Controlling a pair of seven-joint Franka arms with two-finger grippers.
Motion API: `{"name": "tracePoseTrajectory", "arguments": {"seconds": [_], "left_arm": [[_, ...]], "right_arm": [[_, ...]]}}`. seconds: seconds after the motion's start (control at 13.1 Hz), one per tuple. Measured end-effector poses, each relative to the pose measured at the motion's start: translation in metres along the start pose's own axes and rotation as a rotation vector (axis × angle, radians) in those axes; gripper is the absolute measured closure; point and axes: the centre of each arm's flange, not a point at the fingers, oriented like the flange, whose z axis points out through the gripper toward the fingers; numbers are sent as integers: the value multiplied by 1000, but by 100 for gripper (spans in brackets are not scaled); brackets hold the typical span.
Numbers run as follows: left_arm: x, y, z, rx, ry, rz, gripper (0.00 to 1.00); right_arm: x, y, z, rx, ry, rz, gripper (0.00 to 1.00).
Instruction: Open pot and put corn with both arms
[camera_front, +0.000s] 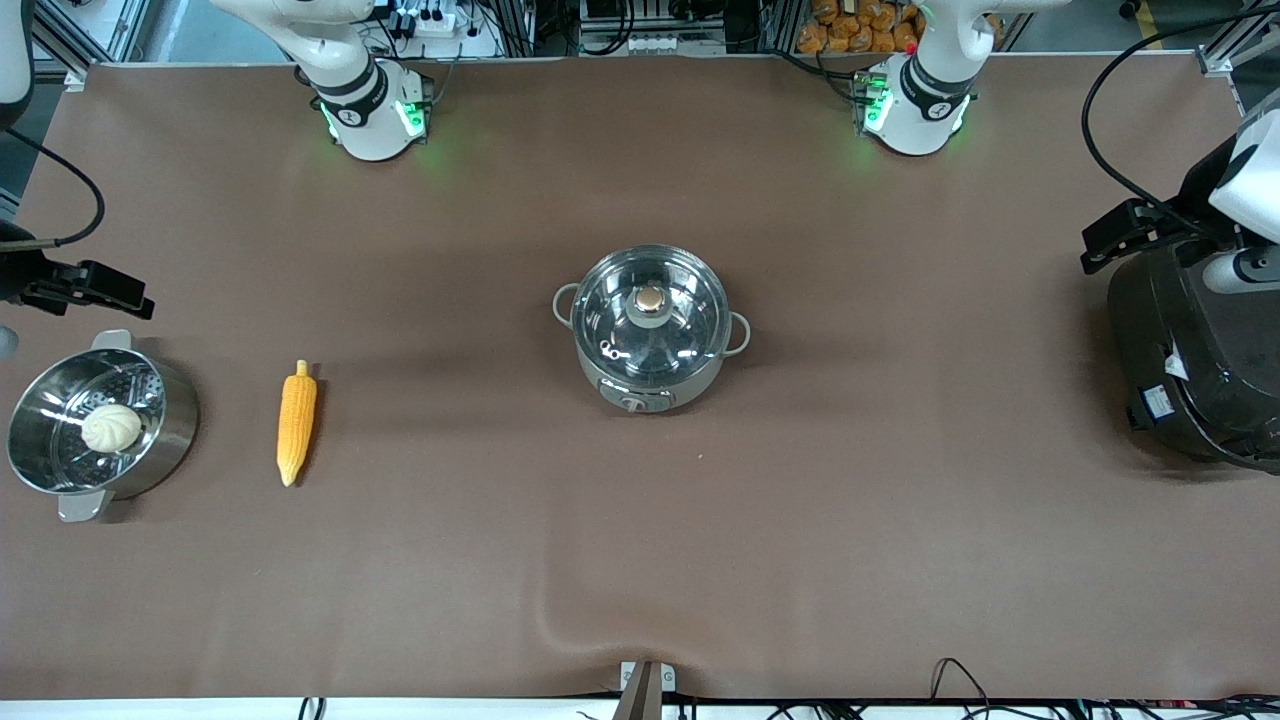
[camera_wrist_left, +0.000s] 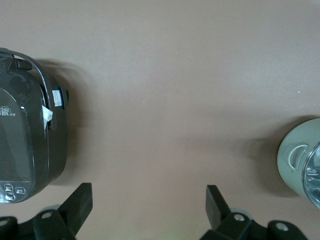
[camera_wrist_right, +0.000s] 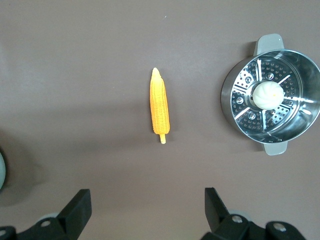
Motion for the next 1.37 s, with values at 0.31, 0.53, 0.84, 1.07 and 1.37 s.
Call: {"name": "tracePoseTrajectory", "arguments": {"seconds": [0.31, 0.53, 0.84, 1.07, 1.37], "left_arm": [[0, 1, 0, 0, 0, 1, 0], [1, 3, 2, 0, -3, 5, 0], [2, 18, 8, 2, -15, 35, 0], [2, 66, 27, -6, -51, 105, 0], [-6, 176, 73, -28, -99, 17, 0]], "right_arm": [[-13, -1, -31, 1, -2, -1, 0], [-15, -1, -33, 1, -6, -1, 0], [2, -4, 6, 21, 14, -3, 0], [19, -5, 78, 24, 24, -1, 0], [18, -5, 196, 24, 87, 3, 0]]}}
